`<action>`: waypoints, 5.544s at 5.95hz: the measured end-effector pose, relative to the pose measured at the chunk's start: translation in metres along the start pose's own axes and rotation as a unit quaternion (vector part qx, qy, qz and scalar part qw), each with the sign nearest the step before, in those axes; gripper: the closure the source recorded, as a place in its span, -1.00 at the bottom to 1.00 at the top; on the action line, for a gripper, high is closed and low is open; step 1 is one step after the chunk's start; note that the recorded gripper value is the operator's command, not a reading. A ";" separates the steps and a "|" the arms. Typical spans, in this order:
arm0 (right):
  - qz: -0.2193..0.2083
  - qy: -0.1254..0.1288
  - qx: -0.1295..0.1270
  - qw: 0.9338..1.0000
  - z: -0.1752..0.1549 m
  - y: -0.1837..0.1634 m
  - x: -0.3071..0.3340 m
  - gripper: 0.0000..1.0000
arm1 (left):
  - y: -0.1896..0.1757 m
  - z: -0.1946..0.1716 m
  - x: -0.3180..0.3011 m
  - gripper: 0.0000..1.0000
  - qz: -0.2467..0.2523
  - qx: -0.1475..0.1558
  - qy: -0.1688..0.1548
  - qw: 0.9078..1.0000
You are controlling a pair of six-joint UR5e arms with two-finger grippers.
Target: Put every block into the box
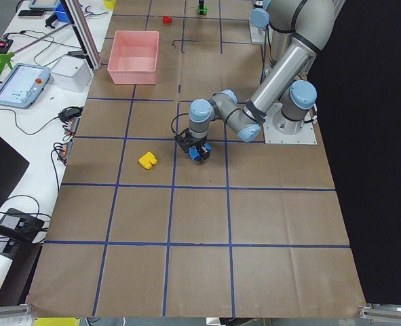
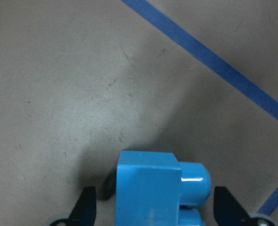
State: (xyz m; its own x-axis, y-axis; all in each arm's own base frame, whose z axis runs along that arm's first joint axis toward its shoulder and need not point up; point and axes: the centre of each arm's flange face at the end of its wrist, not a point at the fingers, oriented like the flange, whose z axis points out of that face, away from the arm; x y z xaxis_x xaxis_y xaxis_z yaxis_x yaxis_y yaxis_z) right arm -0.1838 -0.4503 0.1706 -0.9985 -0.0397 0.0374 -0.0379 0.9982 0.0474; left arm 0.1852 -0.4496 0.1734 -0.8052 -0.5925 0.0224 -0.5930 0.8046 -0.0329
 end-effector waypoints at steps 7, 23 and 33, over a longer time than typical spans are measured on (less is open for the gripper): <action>-0.046 0.006 0.015 0.999 -0.117 -0.047 0.018 0.93 | -0.024 -0.043 0.011 0.22 0.013 0.016 0.032 0.999; -0.161 -0.200 0.182 0.949 -0.194 -0.293 -0.378 -1.00 | 0.032 -0.162 0.540 0.22 0.312 0.000 0.066 0.948; -0.026 0.041 0.072 0.996 -0.119 -0.243 -0.154 -0.98 | -0.045 -0.219 0.482 -1.00 0.253 0.067 0.069 0.963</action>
State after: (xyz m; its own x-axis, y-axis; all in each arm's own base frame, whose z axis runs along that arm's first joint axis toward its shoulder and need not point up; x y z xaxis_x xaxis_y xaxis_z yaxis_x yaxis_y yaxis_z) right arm -0.0163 -0.6924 0.2722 -0.9887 -0.0886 0.1212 -0.1001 0.9907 -0.0923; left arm -0.1762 -0.7624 0.4045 -0.9890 -0.1074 0.1014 -0.1262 0.9712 -0.2023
